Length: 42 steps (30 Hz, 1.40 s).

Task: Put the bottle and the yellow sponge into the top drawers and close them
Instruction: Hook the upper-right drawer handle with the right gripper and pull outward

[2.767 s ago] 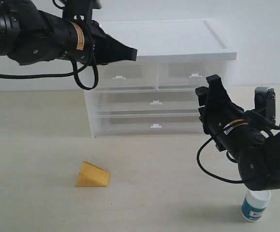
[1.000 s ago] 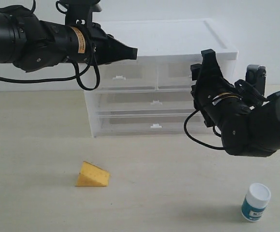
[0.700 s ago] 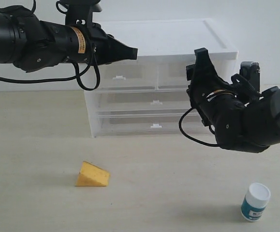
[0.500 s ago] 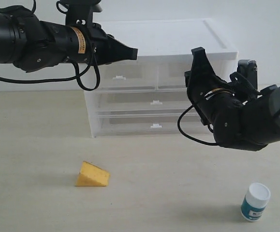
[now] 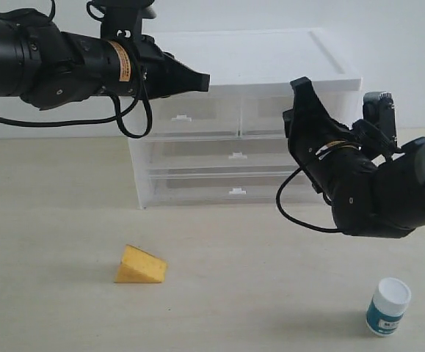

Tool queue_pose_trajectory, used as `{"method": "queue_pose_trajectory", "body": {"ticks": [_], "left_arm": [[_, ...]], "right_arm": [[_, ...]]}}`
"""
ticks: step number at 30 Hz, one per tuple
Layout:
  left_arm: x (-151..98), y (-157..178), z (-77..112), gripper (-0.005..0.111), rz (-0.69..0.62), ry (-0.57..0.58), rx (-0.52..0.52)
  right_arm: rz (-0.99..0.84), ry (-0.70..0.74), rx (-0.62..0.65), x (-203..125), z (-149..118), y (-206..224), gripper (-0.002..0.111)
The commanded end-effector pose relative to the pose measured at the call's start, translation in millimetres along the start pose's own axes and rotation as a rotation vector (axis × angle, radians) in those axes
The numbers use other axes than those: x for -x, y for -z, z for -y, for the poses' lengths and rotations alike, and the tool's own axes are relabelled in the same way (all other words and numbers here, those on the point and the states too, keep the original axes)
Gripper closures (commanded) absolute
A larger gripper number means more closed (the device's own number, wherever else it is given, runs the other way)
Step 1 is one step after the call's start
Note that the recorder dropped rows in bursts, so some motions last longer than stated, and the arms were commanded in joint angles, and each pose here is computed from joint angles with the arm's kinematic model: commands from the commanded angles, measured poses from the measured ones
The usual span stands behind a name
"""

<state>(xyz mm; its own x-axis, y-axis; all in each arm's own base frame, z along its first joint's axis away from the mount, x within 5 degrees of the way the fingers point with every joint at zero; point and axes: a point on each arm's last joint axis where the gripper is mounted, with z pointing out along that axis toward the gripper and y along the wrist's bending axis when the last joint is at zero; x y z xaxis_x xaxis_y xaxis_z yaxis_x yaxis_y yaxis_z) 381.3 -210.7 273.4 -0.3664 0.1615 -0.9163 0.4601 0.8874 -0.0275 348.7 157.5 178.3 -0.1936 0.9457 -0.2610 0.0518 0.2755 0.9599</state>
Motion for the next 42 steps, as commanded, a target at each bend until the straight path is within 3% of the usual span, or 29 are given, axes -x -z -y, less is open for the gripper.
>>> {"method": "queue_pose_trajectory", "body": {"ticks": [1, 13, 26, 33, 42], "left_arm": [[-15, -7, -4.0, 0.103, -0.072, 0.003, 0.037], [-15, -7, -4.1, 0.103, -0.074, 0.003, 0.039], [-15, -7, -4.1, 0.103, -0.074, 0.006, 0.039], [-16, -7, -4.2, 0.103, -0.076, 0.006, 0.040], [-17, -8, -4.3, 0.103, -0.079, 0.019, 0.041]], "right_arm": [[0.006, 0.010, 0.023, 10, -8, 13, 0.108], [-0.074, -0.022, -0.063, 7, -3, 40, 0.108], [-0.123, 0.005, -0.071, 14, -5, 73, 0.108], [-0.193, -0.008, -0.121, 11, 8, 91, 0.108], [-0.203, 0.008, -0.089, 10, 6, 91, 0.108]]}}
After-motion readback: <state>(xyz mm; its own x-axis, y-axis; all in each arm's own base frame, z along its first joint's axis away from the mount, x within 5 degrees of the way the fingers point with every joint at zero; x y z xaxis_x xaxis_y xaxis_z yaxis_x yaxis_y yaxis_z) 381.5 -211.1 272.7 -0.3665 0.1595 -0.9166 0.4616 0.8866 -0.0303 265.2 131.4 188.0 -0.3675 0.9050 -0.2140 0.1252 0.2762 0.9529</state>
